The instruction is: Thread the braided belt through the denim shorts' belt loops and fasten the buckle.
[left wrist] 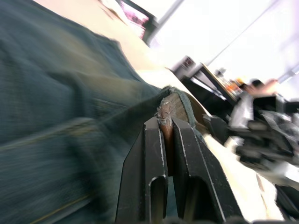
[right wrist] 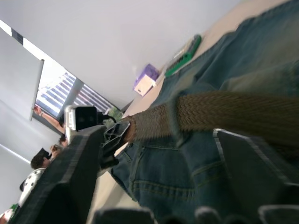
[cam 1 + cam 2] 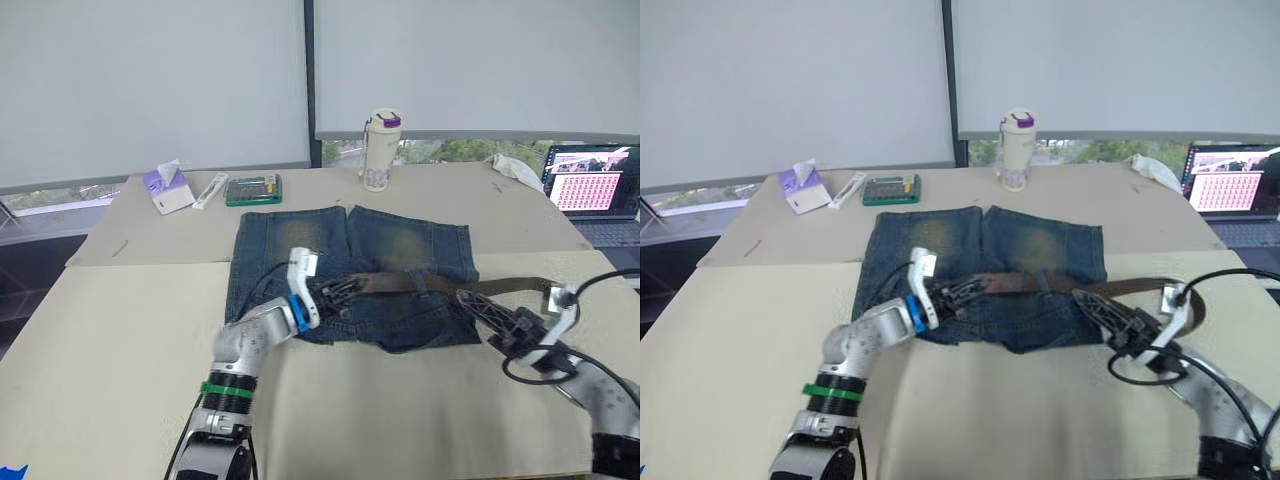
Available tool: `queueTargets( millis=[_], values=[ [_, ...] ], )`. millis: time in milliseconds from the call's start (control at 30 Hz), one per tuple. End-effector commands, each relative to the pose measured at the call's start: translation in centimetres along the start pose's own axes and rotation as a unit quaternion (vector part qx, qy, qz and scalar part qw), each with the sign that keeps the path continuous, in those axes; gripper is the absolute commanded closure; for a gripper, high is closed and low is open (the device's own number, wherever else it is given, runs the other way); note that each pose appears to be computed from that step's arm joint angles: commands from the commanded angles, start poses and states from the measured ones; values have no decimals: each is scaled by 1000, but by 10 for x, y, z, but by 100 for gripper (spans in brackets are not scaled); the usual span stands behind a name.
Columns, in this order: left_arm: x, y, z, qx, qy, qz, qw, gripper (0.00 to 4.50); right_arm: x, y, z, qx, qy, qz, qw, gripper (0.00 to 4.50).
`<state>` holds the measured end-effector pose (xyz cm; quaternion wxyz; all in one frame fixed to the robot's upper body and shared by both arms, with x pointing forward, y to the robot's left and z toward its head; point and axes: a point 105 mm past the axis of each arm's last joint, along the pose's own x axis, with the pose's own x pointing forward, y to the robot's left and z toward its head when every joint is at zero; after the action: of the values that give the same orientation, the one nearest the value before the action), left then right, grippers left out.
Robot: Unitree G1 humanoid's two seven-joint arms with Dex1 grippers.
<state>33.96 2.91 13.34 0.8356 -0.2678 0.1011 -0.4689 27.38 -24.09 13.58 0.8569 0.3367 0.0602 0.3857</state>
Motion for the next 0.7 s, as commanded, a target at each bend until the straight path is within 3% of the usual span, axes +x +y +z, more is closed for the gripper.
queueTargets(
  millis=[33,233,400,533,700],
  values=[
    [-25,-17,20,39,-13,-23,999,450,4,39,4,-41,28,46,998,2],
    [-59,0,5,22,36,16,999,450,41,74,-20,-37,37,78,996,2],
    [-63,16,2,-5,37,51,998,450,78,79,-59,-38,60,51,996,2],
    [-56,20,2,-6,28,58,998,450,88,58,-86,-80,90,5,993,2],
    [-45,9,4,-1,19,27,999,450,79,40,-86,-128,110,-28,985,2]
  ],
)
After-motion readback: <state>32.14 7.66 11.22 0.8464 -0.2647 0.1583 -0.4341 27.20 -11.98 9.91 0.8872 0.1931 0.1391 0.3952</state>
